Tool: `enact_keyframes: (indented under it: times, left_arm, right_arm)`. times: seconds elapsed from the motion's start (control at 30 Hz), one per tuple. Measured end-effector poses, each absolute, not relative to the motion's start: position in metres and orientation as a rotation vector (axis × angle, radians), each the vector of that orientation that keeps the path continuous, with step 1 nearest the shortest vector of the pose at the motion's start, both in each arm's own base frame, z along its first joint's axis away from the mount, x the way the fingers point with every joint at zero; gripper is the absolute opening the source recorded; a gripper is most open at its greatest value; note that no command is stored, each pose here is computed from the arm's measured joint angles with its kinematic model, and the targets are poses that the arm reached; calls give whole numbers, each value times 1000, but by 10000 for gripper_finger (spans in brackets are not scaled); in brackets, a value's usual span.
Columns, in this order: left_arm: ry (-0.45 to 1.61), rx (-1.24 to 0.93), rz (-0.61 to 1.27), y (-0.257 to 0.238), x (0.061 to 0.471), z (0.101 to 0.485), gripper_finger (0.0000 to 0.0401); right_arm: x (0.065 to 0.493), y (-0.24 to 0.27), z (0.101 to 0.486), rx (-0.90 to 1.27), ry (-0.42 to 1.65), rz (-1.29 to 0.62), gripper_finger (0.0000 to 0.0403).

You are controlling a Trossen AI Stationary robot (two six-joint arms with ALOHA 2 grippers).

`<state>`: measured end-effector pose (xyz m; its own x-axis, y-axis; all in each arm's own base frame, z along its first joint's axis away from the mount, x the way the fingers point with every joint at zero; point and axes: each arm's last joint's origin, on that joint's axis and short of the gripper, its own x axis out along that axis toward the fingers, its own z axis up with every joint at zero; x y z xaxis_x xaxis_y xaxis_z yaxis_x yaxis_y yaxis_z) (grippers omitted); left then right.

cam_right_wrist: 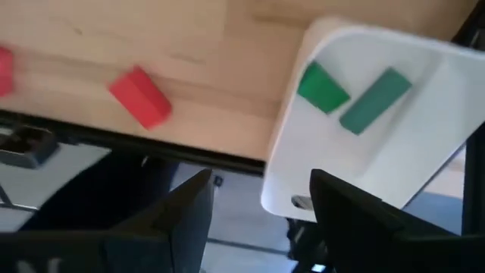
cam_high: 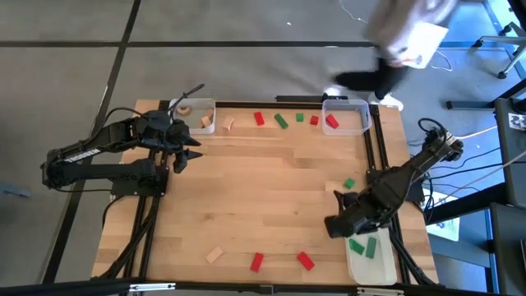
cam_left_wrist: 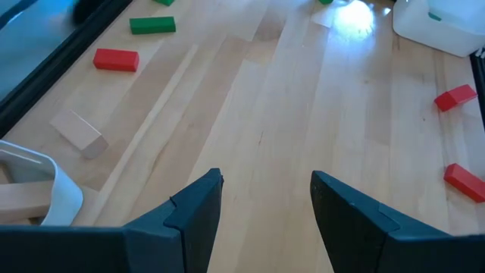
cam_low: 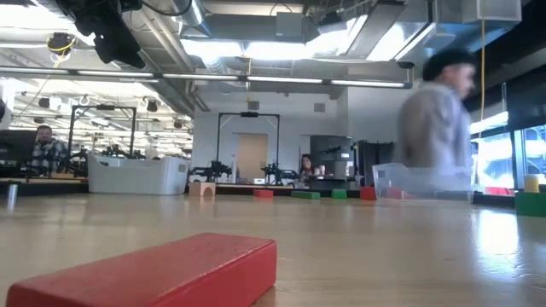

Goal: Sort & place blocks by color
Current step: Put the green block into the white bin

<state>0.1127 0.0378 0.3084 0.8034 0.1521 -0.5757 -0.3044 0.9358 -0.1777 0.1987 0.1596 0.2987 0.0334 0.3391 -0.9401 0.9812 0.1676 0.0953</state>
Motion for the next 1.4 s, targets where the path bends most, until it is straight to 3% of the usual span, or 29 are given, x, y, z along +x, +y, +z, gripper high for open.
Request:
enact_keyframes:
  times: [0.43,0.9,1.17,1.4]
  left_arm:
    - [589,-272,249,38,113,308,195]
    - [586,-277,251,38,113,309,195]
    - [584,-299,257,38,113,309,195]
    - [583,-299,266,38,113,309,195]
  right_arm:
    - [202,86,296,1055,1430,-1182,220]
    - [218,3,286,772,1474,-1045,220]
    - [204,-19,238,726,1680,-949,220]
    - [197,-22,194,767,1705,-800,220]
